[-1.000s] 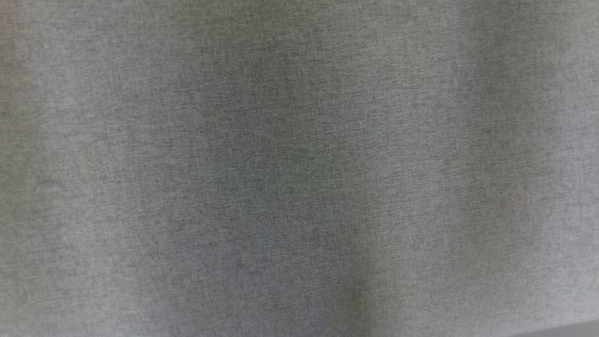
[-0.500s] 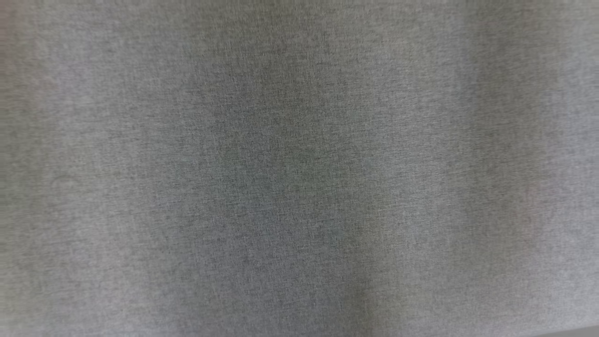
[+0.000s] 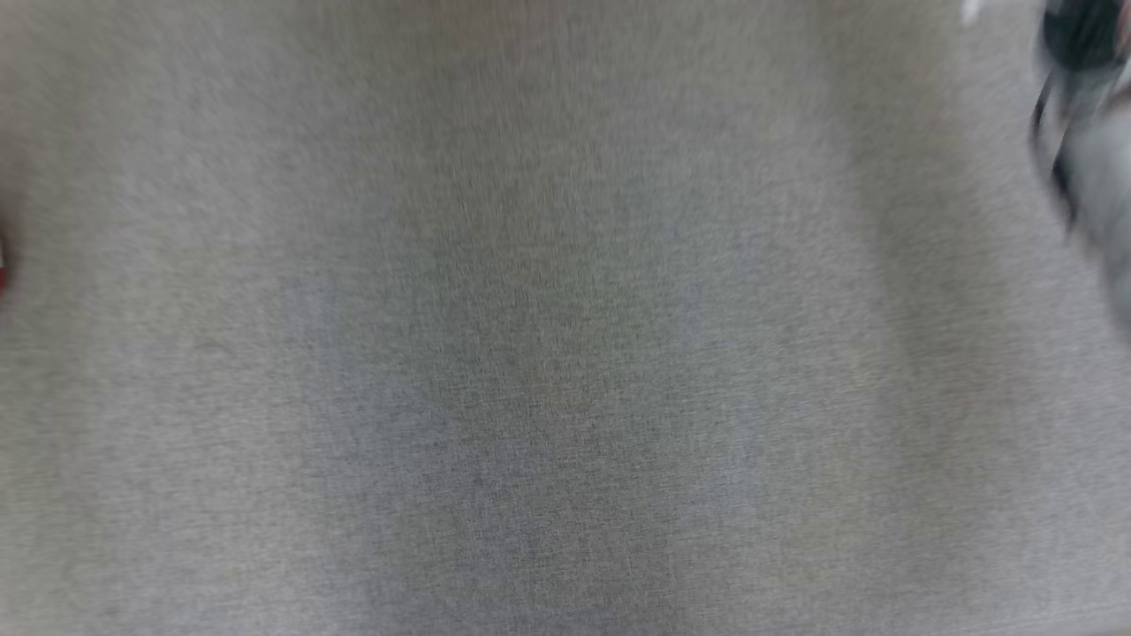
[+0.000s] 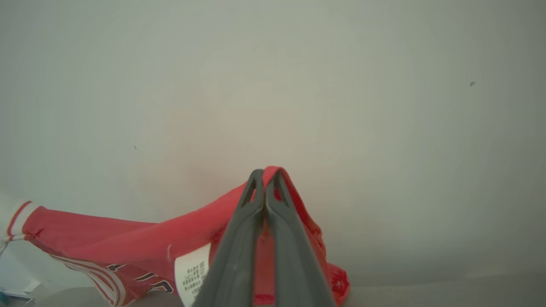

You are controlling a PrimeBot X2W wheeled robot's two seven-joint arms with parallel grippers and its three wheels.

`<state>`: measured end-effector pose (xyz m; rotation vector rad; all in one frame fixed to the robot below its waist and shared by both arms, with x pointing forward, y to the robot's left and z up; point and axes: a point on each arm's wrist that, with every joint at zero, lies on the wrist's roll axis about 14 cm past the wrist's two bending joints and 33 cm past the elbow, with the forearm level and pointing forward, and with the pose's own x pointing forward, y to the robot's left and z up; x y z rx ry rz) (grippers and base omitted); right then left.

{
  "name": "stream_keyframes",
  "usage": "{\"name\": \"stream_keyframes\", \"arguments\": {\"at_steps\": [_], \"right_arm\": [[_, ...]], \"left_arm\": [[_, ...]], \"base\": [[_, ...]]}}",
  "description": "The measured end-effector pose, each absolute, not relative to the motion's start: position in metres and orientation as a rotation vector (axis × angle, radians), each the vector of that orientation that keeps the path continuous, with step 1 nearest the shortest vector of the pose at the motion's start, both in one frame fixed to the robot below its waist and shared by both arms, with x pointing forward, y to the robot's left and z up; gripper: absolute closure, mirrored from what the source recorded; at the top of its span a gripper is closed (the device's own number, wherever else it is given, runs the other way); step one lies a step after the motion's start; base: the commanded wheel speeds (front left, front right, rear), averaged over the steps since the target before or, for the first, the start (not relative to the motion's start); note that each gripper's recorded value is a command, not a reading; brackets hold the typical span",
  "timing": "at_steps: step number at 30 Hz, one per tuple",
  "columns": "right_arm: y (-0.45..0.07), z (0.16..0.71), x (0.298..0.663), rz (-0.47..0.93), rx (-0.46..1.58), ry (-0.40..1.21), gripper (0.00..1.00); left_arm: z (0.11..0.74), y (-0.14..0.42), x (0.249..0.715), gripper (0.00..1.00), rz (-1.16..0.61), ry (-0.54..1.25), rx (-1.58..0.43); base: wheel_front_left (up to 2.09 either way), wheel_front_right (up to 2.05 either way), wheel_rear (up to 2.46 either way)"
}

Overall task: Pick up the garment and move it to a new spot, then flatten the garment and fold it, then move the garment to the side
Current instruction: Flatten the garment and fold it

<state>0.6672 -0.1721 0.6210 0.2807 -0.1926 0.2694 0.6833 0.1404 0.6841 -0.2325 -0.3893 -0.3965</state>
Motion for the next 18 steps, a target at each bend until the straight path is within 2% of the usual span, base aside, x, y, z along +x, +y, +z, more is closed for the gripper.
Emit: {"name": "stream_keyframes", "arguments": {"at_steps": [10, 12, 13, 18], "right_arm": [[-0.190, 0.544, 0.548, 0.255, 0.412, -0.027, 1.00], [-0.195, 0.529, 0.524, 0.230, 0.449, 0.002, 1.00], [-0.200, 0.512, 0.499, 0.205, 0.471, 0.041, 1.00], [-0.209, 0.480, 0.448, 0.137, 0.528, 0.110, 1.00]], "left_arm": [[0.632, 0.165, 0.559, 1.00, -0.256, -0.323, -0.392], [0.618, 0.163, 0.532, 1.00, -0.237, -0.294, -0.420], [0.602, 0.164, 0.508, 1.00, -0.210, -0.254, -0.452], [0.565, 0.171, 0.458, 1.00, -0.124, -0.161, -0.518]], "base": [[0.00, 0.00, 0.00], [0.00, 0.00, 0.00], [0.00, 0.00, 0.00], [0.00, 0.00, 0.00]]}}
